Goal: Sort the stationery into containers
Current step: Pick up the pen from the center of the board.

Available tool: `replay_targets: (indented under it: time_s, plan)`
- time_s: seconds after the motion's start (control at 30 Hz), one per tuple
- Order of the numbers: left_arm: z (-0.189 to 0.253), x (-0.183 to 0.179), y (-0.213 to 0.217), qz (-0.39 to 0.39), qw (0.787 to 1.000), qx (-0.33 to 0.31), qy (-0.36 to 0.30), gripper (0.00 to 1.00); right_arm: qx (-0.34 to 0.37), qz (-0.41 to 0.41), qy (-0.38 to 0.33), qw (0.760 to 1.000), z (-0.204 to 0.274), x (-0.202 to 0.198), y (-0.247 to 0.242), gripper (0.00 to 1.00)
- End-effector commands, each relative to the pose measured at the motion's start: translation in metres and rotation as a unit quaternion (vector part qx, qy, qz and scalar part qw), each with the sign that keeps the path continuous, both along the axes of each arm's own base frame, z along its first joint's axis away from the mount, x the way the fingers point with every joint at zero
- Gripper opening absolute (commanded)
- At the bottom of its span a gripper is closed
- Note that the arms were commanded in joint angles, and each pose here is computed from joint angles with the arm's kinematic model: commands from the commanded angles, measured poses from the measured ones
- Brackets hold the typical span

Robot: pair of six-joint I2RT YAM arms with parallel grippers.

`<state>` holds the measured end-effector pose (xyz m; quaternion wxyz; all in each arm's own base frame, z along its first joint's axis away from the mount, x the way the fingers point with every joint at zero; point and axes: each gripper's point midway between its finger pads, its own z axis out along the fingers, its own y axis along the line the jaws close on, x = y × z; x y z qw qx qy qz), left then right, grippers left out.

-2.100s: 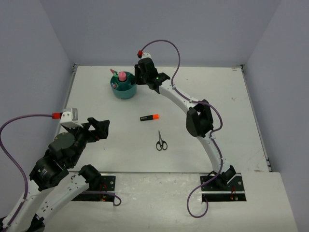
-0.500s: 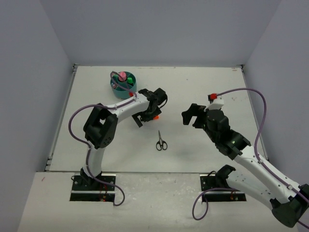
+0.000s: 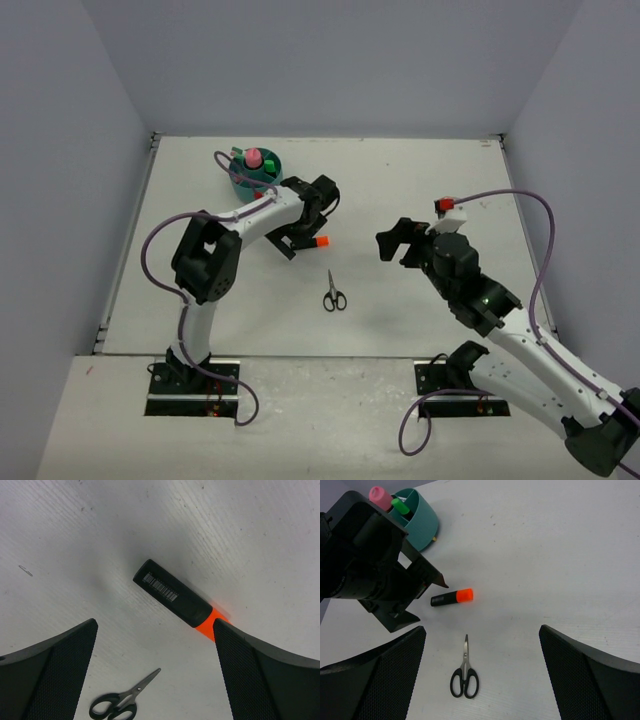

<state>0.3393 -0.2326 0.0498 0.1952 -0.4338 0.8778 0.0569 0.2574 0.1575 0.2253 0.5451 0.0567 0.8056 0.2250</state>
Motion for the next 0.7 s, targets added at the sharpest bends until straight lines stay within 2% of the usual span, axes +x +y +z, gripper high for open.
replay_targets:
  time_s: [0.0, 0.27, 0.47, 0.53, 0.6, 0.67]
  plan:
    - [0.002, 0.02, -0.001, 0.039, 0.999, 0.002, -0.032, 0.98, 0.029, 0.004, -0.013, 0.999, 0.006, 0.007, 0.009, 0.97]
    - [-0.016, 0.031, 0.001, 0.058, 0.998, 0.008, -0.037, 0.94, 0.055, 0.011, -0.046, 0.997, 0.018, -0.001, 0.006, 0.97]
    - [-0.035, 0.027, 0.001, 0.057, 0.998, 0.014, -0.015, 0.84, 0.067, 0.027, -0.062, 0.995, 0.024, -0.006, 0.008, 0.97]
    - [-0.04, 0.023, 0.002, 0.054, 0.998, 0.012, -0.007, 0.68, 0.068, 0.026, -0.064, 0.995, 0.025, -0.006, 0.008, 0.97]
    - [-0.043, 0.021, 0.001, 0.055, 0.998, 0.007, -0.006, 0.62, 0.069, 0.023, -0.065, 0.995, 0.024, -0.006, 0.007, 0.97]
    - [-0.046, 0.018, 0.002, 0.055, 0.998, 0.001, -0.005, 0.49, 0.074, 0.017, -0.067, 0.995, 0.025, -0.006, 0.005, 0.97]
